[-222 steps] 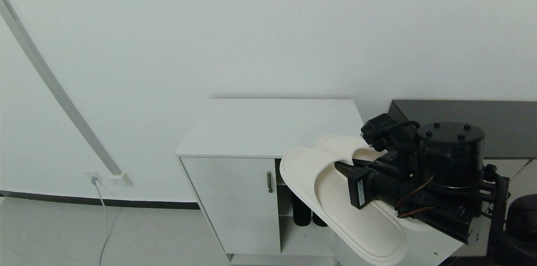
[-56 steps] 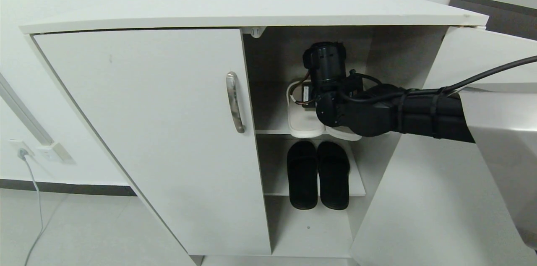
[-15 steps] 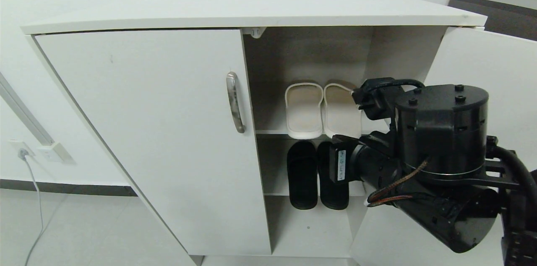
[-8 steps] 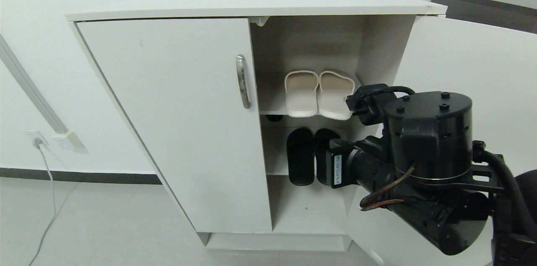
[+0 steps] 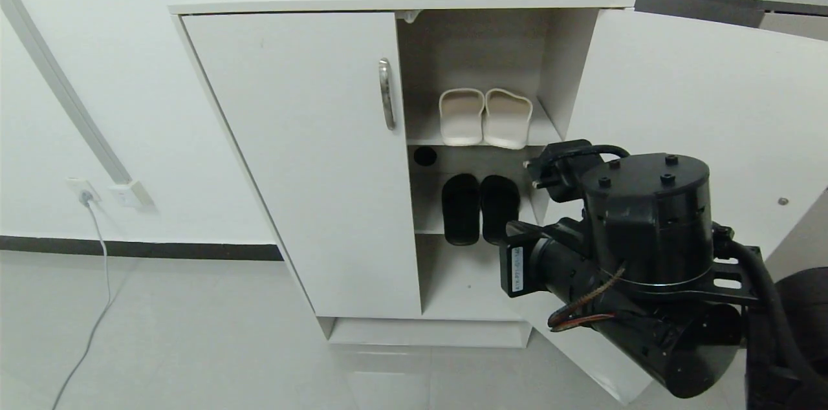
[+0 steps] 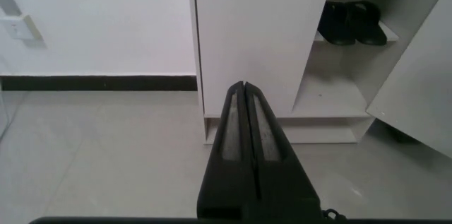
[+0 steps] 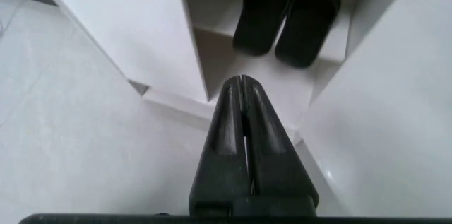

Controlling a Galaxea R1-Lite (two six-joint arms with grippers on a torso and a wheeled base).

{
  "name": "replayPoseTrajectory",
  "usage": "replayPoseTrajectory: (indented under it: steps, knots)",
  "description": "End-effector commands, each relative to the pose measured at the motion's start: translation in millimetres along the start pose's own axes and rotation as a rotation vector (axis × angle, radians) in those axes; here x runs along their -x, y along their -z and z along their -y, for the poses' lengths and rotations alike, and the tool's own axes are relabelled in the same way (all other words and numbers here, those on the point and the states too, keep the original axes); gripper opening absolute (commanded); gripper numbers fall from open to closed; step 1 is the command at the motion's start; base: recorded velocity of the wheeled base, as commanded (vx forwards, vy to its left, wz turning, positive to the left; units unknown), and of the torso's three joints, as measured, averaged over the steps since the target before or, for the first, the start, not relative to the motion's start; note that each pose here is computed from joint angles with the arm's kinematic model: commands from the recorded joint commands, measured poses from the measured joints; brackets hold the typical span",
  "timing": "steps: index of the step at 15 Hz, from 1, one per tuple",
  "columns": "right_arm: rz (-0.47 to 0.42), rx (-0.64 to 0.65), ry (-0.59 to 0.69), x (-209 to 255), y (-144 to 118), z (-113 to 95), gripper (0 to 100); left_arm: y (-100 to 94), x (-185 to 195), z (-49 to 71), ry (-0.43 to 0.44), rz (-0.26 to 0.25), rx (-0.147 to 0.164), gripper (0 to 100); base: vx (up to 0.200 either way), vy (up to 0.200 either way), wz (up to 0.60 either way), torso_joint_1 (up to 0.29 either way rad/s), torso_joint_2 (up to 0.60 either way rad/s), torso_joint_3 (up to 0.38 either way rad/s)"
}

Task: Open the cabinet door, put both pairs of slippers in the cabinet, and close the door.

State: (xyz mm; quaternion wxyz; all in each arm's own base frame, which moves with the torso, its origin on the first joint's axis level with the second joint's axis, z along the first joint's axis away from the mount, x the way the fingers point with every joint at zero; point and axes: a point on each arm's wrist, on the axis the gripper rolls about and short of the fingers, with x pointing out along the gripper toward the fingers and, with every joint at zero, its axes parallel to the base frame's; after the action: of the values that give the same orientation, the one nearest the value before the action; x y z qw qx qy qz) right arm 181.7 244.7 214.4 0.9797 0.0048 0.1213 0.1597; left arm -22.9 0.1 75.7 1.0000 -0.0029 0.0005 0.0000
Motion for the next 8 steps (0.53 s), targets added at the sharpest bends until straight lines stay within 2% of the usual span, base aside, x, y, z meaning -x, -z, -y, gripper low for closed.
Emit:
replayPoseTrajectory:
  steps: [1,2,8]
  knots:
    - [-0.013,0.011,0.002,-1.3,4.2,-0.2,0,-0.2,0.1,0.0,0.0,0.0,0.0,0,-0.2,0.0,0.0,-0.002,0.0,0.007]
    - [-0.016,0.014,0.003,-2.0,5.5,-0.5,0,0.2,0.0,0.0,0.0,-0.002,0.0,0,-0.2,0.0,0.0,0.002,0.0,-0.002]
    - [-0.038,0.045,0.027,-8.2,16.5,5.2,0,0.1,0.0,0.0,-0.002,0.0,0.0,0,0.0,0.0,0.0,0.0,0.0,0.0]
